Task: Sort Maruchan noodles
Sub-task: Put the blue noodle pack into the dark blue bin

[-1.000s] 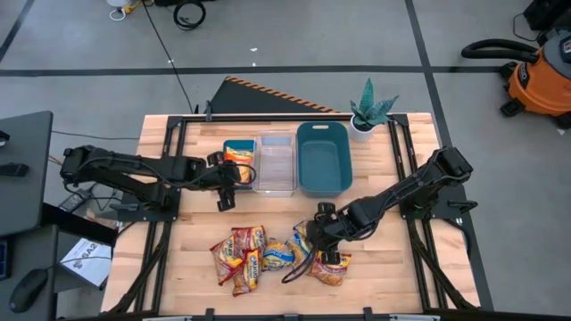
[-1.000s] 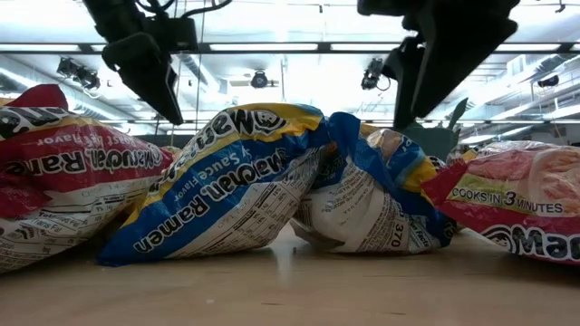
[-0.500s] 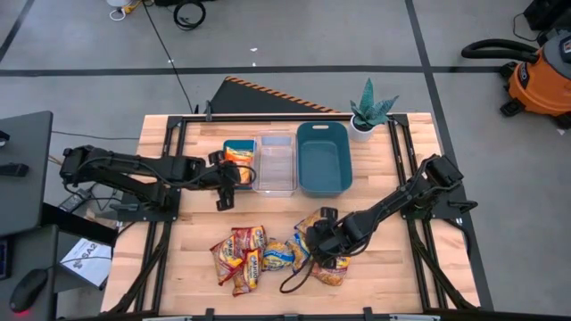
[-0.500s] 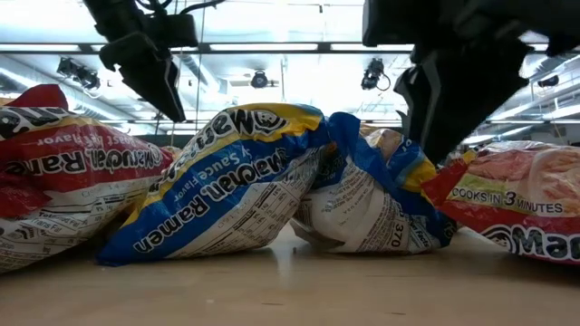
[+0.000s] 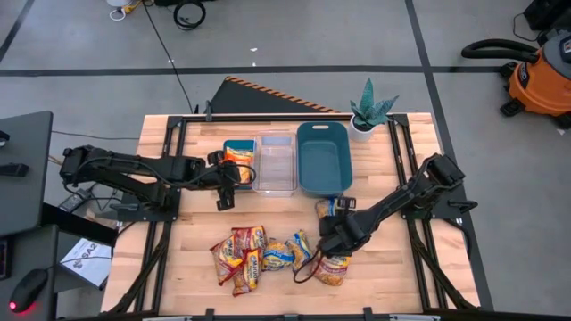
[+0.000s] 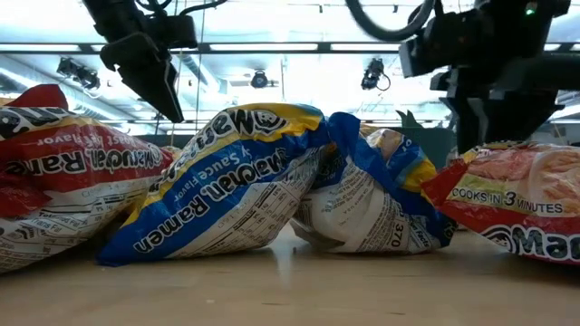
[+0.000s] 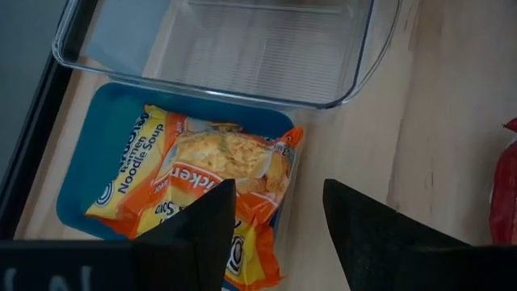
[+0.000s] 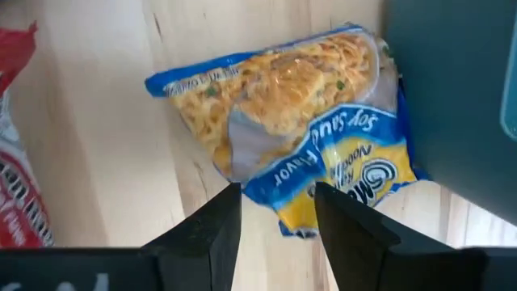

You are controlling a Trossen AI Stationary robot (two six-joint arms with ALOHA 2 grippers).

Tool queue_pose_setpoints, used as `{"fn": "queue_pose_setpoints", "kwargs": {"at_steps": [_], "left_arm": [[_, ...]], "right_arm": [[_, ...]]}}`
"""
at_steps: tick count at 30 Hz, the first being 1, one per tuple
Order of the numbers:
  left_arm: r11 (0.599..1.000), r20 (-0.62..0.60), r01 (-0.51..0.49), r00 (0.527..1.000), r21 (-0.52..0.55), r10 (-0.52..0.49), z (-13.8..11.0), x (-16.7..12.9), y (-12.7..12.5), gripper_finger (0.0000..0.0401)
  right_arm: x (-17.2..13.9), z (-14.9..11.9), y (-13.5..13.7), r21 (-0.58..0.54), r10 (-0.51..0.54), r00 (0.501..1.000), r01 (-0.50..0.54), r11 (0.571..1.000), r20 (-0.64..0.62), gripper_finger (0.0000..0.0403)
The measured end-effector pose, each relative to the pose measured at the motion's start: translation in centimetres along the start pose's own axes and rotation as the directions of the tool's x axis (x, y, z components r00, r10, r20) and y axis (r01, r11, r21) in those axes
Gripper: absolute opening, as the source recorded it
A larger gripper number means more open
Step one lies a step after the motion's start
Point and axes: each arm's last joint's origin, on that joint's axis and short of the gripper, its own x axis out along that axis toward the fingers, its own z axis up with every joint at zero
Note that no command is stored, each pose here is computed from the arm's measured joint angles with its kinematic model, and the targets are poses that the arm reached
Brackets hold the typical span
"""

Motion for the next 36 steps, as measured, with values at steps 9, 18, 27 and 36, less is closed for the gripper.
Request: {"fn": "queue_pose_setpoints", "kwargs": {"at_steps": [9, 18, 27, 36], "left_arm": [[1.000, 0.002, 0.000, 1.000, -0.014, 0.000, 0.0, 0.0, 0.0, 0.0194], [1.000, 0.019, 0.003, 1.000, -0.022, -0.003, 0.2, 0.0, 0.0, 0.0194], [0.999, 0.018, 0.003, 1.000, -0.043, -0.002, 0.2, 0.0, 0.0, 0.0194], [0.997, 0.017, 0.004, 1.000, -0.073, -0.003, 0.2, 0.0, 0.0, 0.0194]], "right_arm": [[-1.3, -0.7, -1.1, -0.103, -0.001, 1.000, -0.002, 0.995, -0.024, 0.0159], [1.1, 0.2, -2.5, -0.179, 0.055, 0.998, -0.059, 0.982, -0.028, 0.0142], [2.8, -0.1, -3.3, -0.244, 0.085, 0.993, -0.103, 0.964, -0.082, 0.0098], [2.9, 0.1, -3.9, -0.241, 0.108, 0.988, -0.131, 0.962, -0.107, 0.0014]]}}
